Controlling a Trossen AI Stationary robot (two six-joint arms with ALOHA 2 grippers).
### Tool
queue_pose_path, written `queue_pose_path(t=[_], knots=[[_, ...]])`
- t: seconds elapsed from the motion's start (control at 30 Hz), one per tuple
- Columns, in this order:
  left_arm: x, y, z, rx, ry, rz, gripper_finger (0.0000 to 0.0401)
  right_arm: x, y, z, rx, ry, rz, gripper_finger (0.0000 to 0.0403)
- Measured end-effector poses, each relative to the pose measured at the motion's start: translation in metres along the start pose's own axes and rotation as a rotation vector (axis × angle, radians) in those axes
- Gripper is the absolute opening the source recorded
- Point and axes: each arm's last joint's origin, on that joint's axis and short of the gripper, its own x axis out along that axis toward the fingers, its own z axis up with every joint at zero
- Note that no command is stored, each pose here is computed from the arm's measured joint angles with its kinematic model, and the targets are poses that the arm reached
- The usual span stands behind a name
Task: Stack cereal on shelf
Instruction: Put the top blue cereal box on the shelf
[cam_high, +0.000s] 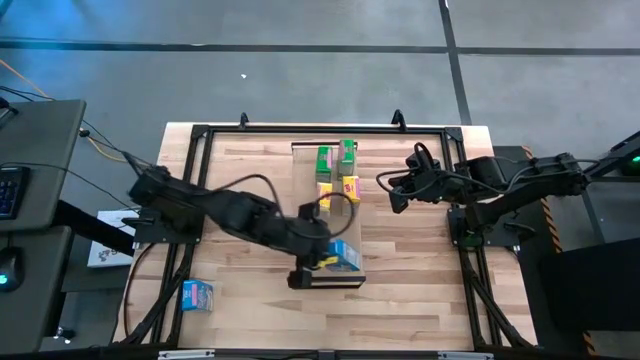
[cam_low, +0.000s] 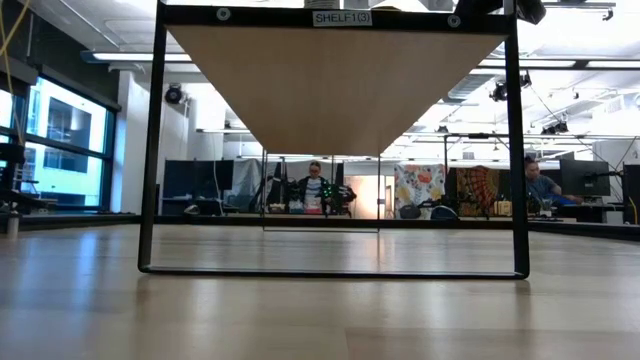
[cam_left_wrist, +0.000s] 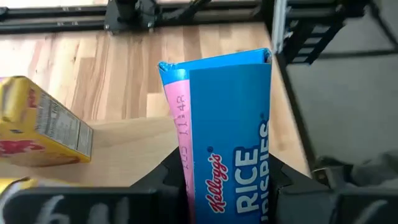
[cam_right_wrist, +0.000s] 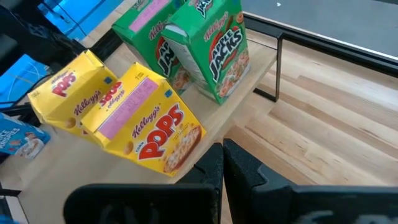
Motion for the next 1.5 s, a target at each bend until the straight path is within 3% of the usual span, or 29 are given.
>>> queue_pose_path(t=[0.37, 0.73, 1.17, 1.5], knots=[[0.036, -0.002, -0.013, 0.155, 0.131, 0.045, 0.009, 0.0, 0.0, 0.0, 0.003, 0.0, 0.005, 0.0001], [0.037, 0.002, -0.012, 0.235, 0.126, 0.121, 0.0147, 0.0, 0.0, 0.001, 0.007, -0.014, -0.002, 0.0001], [0.039, 0.016, -0.008, 0.182, 0.11, 0.119, 0.0237, 0.0, 0.0, 0.001, 0.009, -0.022, -0.006, 0.0001], [0.002, 0.023, 0.005, 0.153, -0.017, 0.113, 0.0248, -0.001, 0.002, 0.004, 0.022, -0.053, 0.005, 0.0001]])
